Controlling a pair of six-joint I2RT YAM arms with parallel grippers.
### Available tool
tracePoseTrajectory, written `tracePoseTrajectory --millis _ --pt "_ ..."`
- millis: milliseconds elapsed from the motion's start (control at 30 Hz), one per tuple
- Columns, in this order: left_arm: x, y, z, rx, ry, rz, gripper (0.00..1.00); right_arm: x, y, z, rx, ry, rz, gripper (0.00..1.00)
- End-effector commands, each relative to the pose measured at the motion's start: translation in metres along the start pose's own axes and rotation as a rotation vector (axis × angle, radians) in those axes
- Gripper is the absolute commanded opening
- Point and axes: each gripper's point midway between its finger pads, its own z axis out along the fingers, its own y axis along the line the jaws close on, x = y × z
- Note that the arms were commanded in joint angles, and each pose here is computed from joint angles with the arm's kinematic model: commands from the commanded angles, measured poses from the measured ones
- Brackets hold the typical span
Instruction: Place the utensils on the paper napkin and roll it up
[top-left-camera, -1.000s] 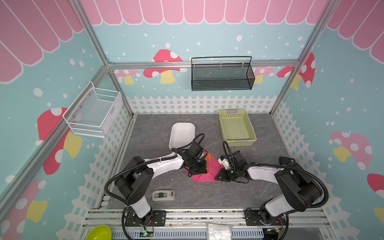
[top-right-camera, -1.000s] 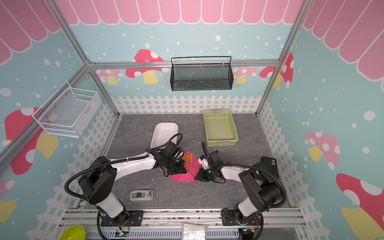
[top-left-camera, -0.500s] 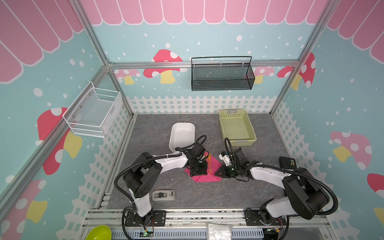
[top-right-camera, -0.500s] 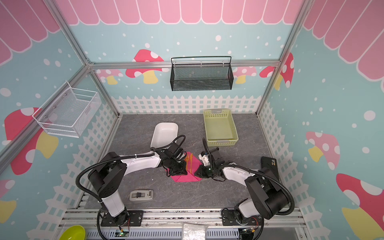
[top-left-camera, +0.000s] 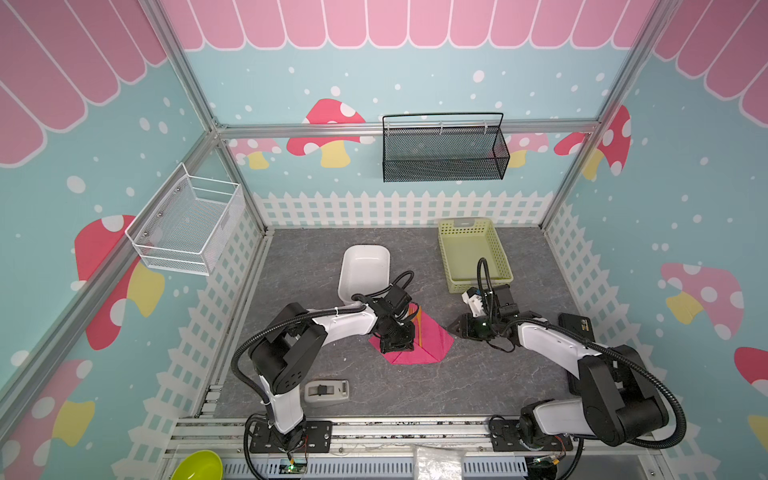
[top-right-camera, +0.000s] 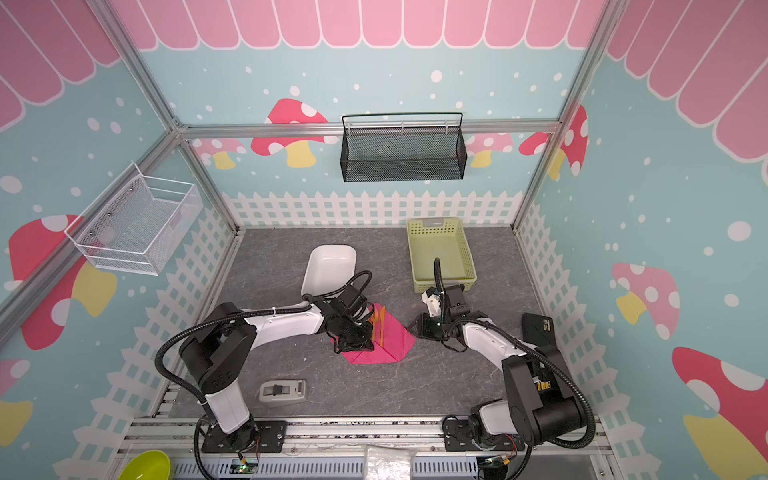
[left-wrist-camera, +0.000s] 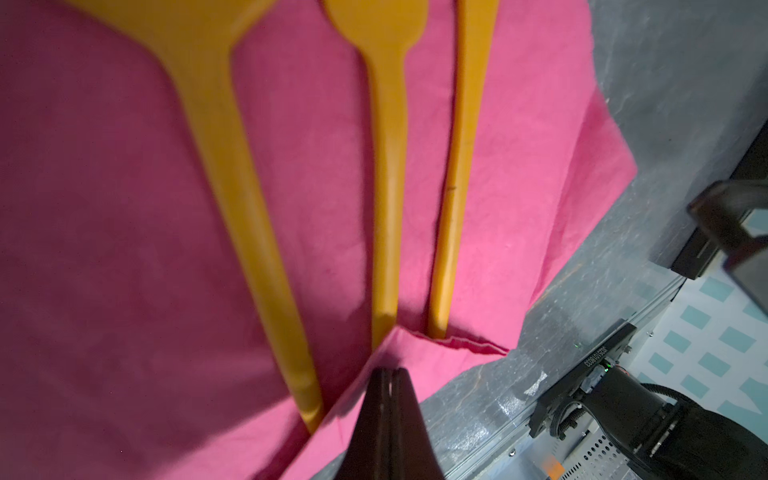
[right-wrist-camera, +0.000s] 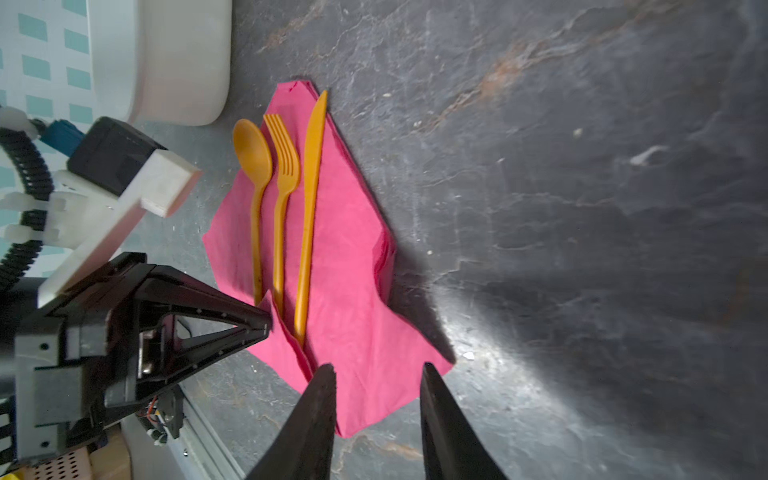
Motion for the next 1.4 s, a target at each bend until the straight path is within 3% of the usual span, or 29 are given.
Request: tracePoseTrajectory --millis 0,233,633,1367 --pt "-0.006 -0.003 0.000 -0.010 -0.014 0.017 0.04 0.004 -0.003 0.002 -0.013 0.035 -0.017 0.43" --pt "-0.006 -0.003 0.002 -0.014 -0.007 0.017 0.04 0.000 -0.001 0.009 -0.051 0.050 -0.038 0.50" --pt "-0.007 -0.003 0.001 -0.017 -0.008 0.018 0.04 -0.013 0.004 0.027 -0.125 0.092 -0.091 0.52" --pt "-0.007 -0.001 0.002 -0.027 -0.007 0.008 0.04 0.029 0.015 0.026 -0.275 0.187 -0.067 0.49"
